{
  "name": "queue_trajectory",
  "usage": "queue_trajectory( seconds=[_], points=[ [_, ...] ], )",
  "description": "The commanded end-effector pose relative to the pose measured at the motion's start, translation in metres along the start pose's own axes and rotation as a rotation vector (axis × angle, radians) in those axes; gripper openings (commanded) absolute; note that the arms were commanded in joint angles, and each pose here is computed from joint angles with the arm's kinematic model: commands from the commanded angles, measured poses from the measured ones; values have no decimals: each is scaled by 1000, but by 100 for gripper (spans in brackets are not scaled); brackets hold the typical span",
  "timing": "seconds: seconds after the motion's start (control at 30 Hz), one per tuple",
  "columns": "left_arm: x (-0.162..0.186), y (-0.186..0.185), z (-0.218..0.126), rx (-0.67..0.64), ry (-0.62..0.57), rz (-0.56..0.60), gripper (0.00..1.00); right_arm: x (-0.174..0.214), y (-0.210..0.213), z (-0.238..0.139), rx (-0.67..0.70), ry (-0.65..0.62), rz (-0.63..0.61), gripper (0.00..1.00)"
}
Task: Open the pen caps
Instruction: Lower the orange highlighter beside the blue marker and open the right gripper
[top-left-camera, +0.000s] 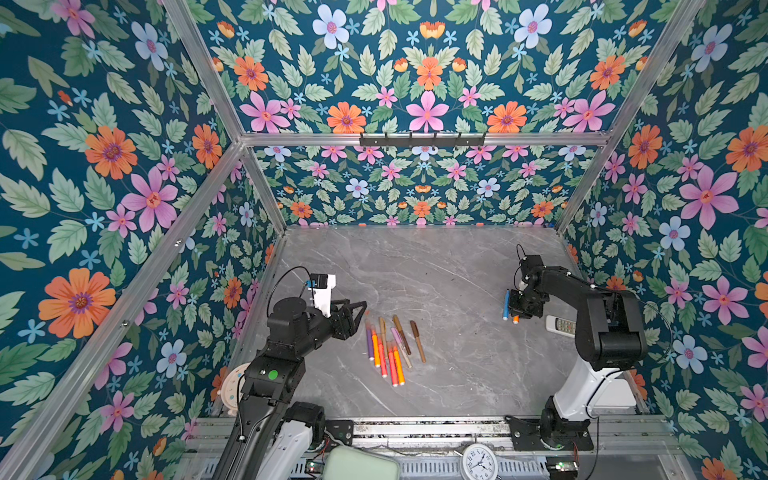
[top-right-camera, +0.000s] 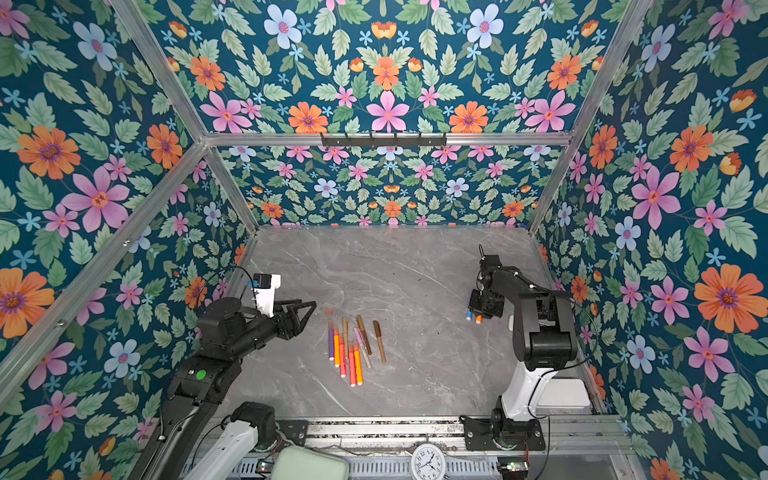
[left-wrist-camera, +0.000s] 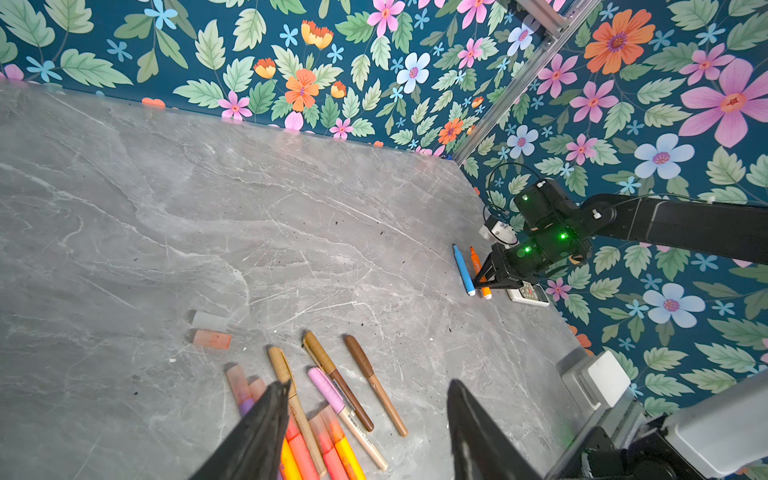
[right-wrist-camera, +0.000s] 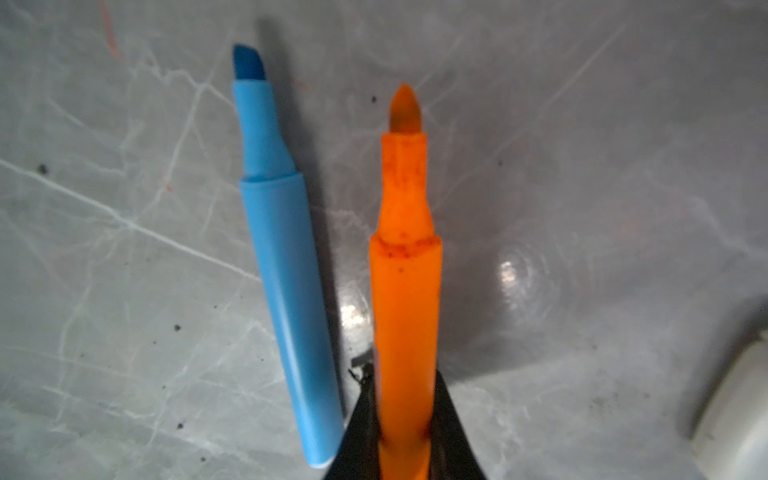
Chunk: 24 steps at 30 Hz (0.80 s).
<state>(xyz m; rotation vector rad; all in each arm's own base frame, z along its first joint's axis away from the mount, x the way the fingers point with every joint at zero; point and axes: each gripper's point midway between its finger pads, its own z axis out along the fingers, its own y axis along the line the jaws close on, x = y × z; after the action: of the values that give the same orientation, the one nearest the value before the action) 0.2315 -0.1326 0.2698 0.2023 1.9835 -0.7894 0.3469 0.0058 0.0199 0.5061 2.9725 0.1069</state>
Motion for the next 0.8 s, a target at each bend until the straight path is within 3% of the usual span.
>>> queue_trajectory(
  seconds=[0.0,0.2,0.43,0.77],
  points=[
    [-4,-3,2,18,-10,12,63,-3,-2,0,13,-11,-5,20],
    [-2,-1,5,14,1,7,63,-4,0,-2,0,-16,-5,30],
    [-1,0,7,15,9,4,63,-5,2,-8,-11,-30,-6,29],
    [0,2,8,7,15,0,62,0,20,-67,-97,-152,-40,30]
  ],
)
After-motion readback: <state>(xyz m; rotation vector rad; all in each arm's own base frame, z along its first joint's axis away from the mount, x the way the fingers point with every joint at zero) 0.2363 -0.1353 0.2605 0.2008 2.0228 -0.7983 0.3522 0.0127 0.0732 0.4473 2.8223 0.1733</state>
